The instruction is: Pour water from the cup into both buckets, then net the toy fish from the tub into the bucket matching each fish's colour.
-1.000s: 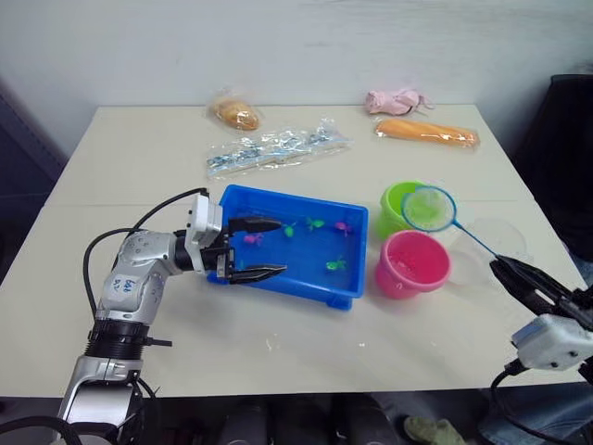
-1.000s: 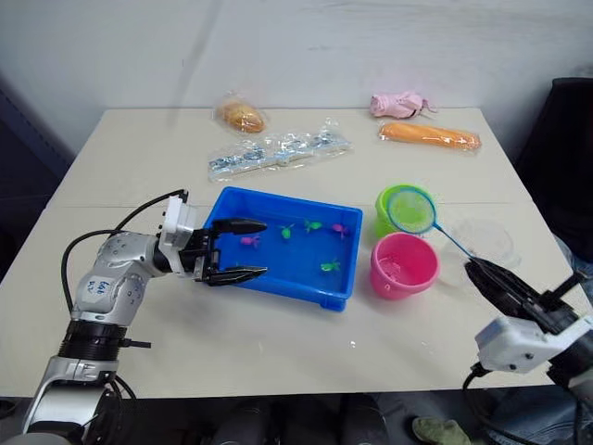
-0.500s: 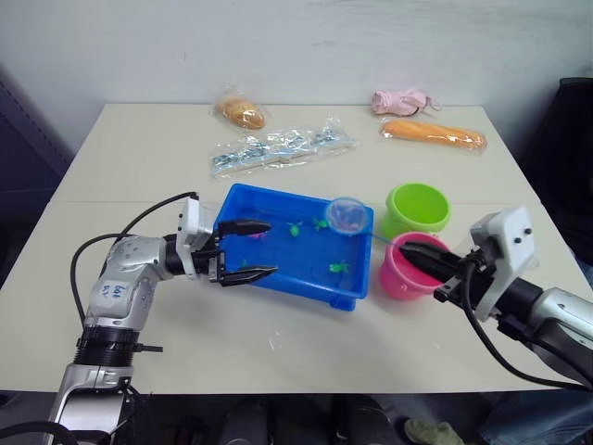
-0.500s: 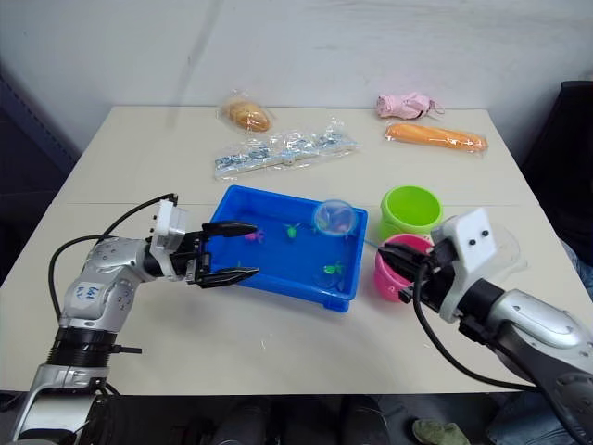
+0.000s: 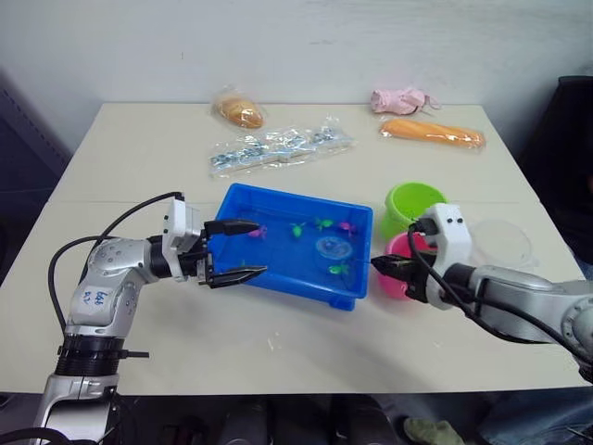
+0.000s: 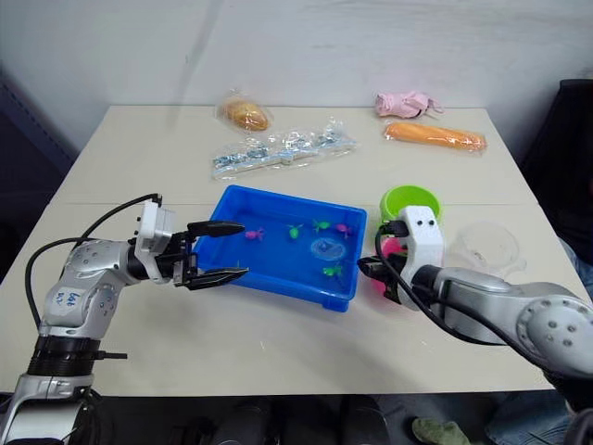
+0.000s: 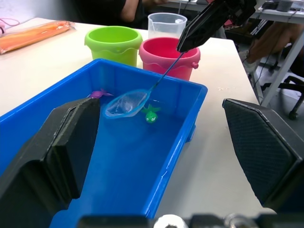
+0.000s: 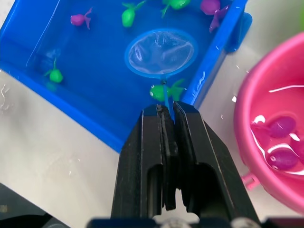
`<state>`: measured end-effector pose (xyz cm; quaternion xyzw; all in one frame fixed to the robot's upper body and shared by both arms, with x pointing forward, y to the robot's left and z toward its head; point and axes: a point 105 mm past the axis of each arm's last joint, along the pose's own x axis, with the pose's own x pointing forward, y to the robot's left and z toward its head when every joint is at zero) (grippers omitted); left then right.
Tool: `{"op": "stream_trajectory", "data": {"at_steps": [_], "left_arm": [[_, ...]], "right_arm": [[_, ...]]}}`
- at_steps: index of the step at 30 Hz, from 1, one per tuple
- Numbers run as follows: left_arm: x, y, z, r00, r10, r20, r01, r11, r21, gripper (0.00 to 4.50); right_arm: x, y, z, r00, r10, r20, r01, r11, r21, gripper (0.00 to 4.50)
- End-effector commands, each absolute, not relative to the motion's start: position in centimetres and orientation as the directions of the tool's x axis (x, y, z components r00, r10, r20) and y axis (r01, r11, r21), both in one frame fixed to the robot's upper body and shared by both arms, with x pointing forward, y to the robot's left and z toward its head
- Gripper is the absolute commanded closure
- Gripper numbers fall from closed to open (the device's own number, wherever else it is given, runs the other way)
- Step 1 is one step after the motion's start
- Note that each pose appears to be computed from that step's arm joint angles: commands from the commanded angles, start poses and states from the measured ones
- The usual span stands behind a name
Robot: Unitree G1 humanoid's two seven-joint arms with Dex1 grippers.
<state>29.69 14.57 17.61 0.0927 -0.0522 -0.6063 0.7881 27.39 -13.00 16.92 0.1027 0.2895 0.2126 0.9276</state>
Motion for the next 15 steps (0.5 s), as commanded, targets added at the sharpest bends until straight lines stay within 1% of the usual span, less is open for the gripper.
{"op": "stream_trajectory", "data": {"at_steps": [1, 8, 11, 15], "left_arm": [[29.3, 14.5, 18.7, 0.257, -0.966, -0.008, 0.936, 0.247, 0.250, 0.05], [29.3, 14.4, 18.8, 0.272, -0.962, 0.002, 0.930, 0.263, 0.256, 0.05], [29.2, 14.3, 18.7, 0.277, -0.961, 0.005, 0.929, 0.270, 0.255, 0.05], [29.1, 14.2, 18.6, 0.286, -0.958, 0.011, 0.926, 0.280, 0.254, 0.05]], "right_arm": [[28.0, -12.4, 17.2, 0.734, 0.447, -0.511, -0.317, 0.891, 0.325, 4.50], [29.2, -12.6, 17.8, 0.748, 0.392, -0.536, -0.292, 0.919, 0.265, 4.50], [29.5, -13.1, 17.7, 0.747, 0.351, -0.565, -0.280, 0.936, 0.212, 4.50], [29.8, -12.9, 18.1, 0.751, 0.343, -0.563, -0.281, 0.939, 0.197, 4.50]]}}
